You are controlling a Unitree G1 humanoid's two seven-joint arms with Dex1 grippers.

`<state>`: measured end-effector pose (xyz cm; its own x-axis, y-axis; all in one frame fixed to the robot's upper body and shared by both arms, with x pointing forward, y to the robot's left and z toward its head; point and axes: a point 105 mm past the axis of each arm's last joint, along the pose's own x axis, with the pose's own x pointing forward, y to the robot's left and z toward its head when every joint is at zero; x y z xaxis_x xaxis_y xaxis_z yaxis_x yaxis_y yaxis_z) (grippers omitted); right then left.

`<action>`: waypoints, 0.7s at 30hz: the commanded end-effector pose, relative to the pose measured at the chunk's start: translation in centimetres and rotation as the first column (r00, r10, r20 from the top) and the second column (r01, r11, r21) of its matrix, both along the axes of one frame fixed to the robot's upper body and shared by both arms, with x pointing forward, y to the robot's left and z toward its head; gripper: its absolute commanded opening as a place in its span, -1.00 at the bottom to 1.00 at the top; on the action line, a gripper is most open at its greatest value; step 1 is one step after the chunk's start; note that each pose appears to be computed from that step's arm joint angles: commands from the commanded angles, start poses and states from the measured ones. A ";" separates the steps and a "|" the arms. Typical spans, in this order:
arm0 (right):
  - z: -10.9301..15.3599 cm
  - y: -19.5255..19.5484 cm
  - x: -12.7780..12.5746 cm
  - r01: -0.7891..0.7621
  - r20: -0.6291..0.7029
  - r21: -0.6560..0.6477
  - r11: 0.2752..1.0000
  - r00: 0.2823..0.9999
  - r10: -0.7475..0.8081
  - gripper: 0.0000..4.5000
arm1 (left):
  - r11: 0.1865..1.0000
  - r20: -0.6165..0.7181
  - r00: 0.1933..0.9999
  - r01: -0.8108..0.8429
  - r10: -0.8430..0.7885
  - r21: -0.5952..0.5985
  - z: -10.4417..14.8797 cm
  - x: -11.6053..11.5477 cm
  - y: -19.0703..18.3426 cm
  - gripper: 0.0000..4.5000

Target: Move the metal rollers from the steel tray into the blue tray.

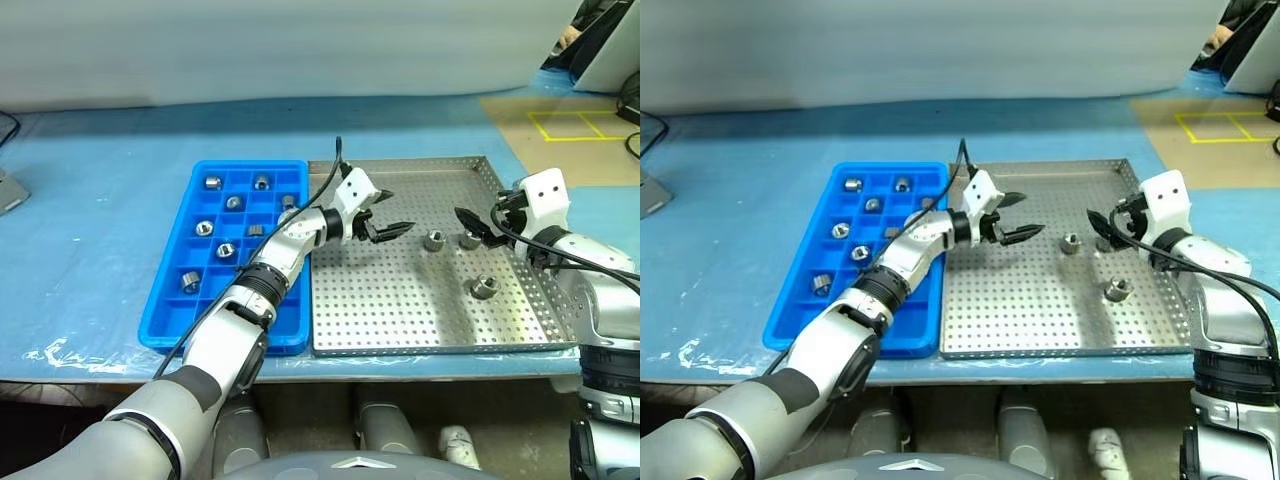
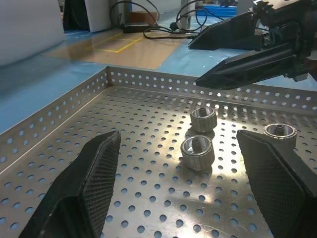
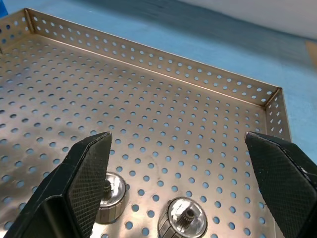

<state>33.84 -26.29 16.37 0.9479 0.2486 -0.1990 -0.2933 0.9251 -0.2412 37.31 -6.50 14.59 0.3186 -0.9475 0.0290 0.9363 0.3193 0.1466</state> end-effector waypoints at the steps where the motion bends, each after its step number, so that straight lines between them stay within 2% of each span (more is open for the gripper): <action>1: 1.5 1.3 -0.7 -0.063 0.036 0.022 0.998 0.997 0.062 1.00 | 0.999 0.035 0.999 -0.007 0.009 -0.047 1.7 0.4 0.5 0.76; 9: -1.3 2.6 -0.5 -0.103 -0.092 0.016 0.995 0.990 0.104 1.00 | 0.997 0.033 0.998 -0.052 0.054 -0.053 1.3 1.0 3.3 0.76; 15: -3.0 3.6 1.5 -0.080 -0.148 0.030 0.996 0.985 0.084 1.00 | 0.996 0.056 0.996 -0.061 0.065 -0.069 1.6 0.0 6.6 0.76; 21: -4.7 2.1 3.6 0.024 -0.227 0.014 1.000 0.974 -0.020 1.00 | 0.990 0.052 0.990 -0.129 0.132 -0.047 1.3 -1.0 9.2 0.76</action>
<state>36.89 -23.68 11.13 0.8729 0.2580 -0.4142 -0.3412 0.9295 -0.1400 36.57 2.58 14.25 0.4339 -0.8999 0.0439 0.8869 0.4351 0.1550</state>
